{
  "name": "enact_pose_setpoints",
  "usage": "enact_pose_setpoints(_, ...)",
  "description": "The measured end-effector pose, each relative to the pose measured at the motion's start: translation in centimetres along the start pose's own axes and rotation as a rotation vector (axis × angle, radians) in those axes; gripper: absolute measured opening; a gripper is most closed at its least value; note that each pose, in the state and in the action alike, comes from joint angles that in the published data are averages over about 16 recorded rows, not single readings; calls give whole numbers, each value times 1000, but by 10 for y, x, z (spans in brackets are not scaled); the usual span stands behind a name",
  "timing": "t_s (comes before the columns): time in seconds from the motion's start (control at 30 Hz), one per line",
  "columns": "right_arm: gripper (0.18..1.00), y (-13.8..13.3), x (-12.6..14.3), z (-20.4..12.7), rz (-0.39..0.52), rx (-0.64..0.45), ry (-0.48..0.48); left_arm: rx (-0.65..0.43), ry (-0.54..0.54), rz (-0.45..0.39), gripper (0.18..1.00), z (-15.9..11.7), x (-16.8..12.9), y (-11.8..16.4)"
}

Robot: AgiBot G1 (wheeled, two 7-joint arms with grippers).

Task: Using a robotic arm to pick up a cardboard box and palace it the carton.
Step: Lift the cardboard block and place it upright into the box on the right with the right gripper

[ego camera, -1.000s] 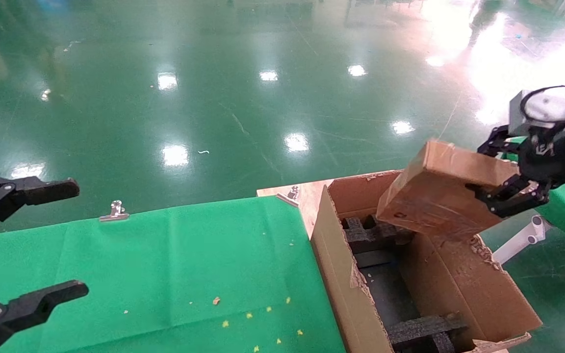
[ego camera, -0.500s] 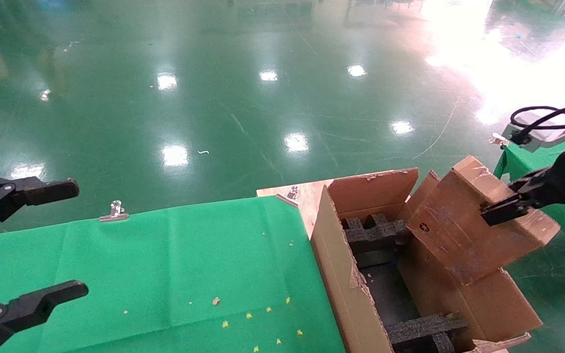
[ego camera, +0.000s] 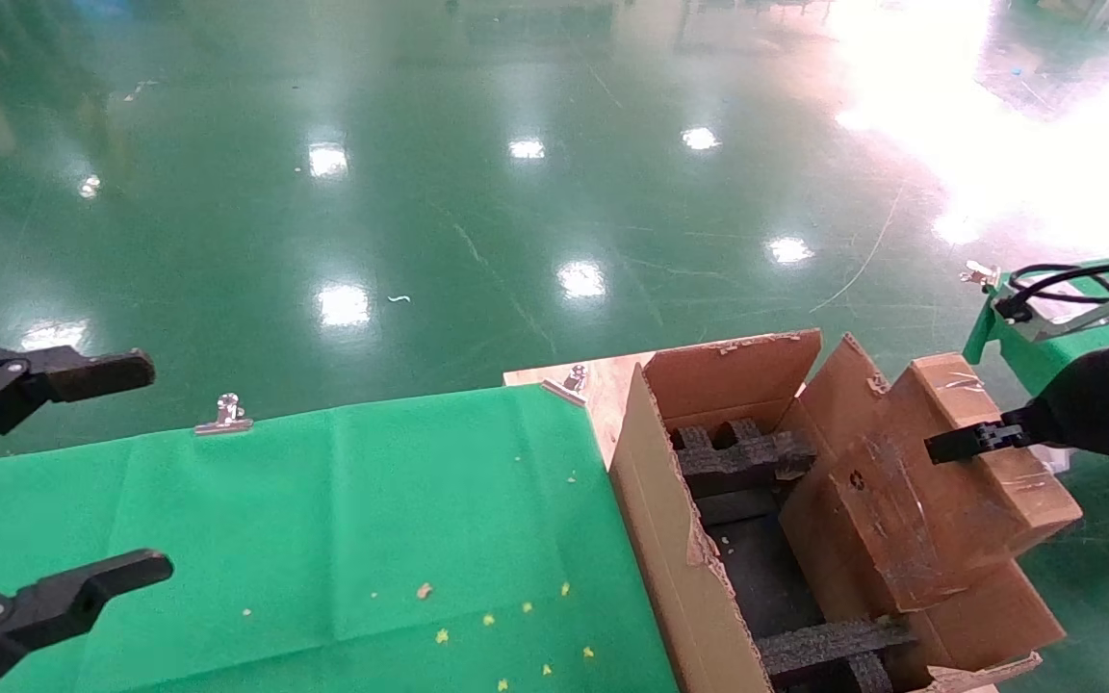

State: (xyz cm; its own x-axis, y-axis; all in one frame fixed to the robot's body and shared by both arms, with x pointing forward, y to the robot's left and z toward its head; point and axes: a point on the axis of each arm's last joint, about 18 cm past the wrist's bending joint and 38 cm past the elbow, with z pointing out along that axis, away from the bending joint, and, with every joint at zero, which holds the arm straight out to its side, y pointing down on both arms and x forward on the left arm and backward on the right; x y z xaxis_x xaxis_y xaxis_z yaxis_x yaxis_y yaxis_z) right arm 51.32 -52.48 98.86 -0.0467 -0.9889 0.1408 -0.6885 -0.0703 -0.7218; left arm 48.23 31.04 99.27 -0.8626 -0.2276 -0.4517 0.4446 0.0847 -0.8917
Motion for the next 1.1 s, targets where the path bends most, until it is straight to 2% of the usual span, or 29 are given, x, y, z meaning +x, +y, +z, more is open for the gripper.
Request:
enact_pose_setpoints(0.43,292,7,-7,31,0,9,56,0,0,0,1000,0,0,0)
enact_pose_setpoints(1.1,291,5,-22,83,-24,1,93,0,0,0,1000,0,0,0)
